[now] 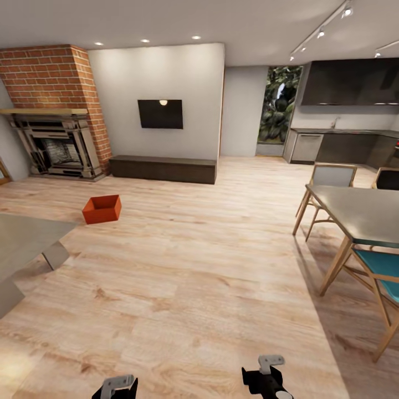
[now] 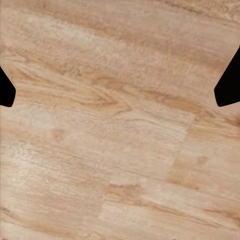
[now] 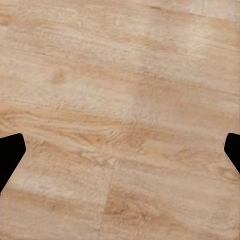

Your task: Move the two storage containers from the living room to the garage. In the garage, place one container on the floor and stack the other container on top of it (either order is fine).

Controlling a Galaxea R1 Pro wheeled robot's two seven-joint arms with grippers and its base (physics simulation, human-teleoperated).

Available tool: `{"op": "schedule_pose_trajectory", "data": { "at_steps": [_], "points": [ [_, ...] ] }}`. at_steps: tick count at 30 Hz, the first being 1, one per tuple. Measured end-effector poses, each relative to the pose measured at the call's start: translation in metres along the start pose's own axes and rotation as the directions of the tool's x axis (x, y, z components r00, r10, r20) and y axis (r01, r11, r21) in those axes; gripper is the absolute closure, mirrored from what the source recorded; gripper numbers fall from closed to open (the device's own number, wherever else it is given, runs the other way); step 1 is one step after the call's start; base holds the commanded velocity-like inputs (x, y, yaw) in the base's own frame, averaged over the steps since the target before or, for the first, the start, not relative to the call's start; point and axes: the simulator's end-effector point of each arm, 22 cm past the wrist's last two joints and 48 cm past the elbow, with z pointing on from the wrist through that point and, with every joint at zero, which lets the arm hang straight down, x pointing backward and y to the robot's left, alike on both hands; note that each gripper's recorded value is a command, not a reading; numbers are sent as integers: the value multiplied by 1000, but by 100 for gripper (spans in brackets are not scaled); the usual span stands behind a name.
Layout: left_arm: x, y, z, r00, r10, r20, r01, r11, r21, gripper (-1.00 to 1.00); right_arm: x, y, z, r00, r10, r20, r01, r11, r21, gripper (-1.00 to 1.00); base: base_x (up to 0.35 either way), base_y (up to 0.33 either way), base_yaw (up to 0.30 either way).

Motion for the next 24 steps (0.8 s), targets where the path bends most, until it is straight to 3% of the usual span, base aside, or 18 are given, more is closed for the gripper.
{"op": "schedule_pose_trajectory", "data": {
  "at_steps": [24],
  "points": [
    [0,0,0,1000,0,0,0,1000,0,-100,0,0,0,1000,0,0,0,1000,0,-100,347,0,0]
  ]
}}
